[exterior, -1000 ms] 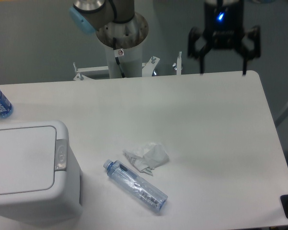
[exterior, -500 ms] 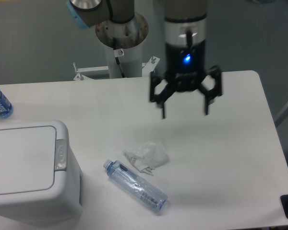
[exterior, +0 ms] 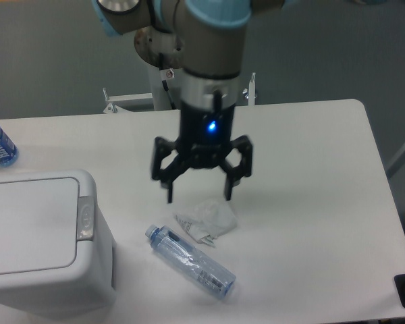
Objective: Open the trash can
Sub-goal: 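Move the gripper toward the white trash bin's lid edge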
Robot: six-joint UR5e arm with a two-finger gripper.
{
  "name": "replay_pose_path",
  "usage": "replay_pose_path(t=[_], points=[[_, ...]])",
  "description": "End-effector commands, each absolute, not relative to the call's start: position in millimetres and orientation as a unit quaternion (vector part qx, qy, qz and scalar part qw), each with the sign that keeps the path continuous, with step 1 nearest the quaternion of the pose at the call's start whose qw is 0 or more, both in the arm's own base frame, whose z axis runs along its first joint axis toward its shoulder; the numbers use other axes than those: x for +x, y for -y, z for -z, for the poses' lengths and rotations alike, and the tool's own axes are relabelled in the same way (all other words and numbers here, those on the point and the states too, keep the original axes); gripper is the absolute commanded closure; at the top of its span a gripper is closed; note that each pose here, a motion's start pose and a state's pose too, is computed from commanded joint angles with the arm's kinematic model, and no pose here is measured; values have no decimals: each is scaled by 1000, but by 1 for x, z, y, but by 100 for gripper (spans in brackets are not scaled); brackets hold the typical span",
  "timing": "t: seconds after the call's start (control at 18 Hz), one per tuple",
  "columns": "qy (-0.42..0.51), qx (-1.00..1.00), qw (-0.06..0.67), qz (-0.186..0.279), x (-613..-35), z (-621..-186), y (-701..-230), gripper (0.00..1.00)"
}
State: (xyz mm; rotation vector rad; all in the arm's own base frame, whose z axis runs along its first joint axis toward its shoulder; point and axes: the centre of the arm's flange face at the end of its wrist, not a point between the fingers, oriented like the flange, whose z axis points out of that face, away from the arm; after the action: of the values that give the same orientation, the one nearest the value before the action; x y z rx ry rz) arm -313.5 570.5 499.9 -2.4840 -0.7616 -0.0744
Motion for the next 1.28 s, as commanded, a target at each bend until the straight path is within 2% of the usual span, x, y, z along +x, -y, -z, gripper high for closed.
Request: replay_pose_path(t=[1.28], points=[[254, -931, 257, 46, -261, -488, -599, 0]])
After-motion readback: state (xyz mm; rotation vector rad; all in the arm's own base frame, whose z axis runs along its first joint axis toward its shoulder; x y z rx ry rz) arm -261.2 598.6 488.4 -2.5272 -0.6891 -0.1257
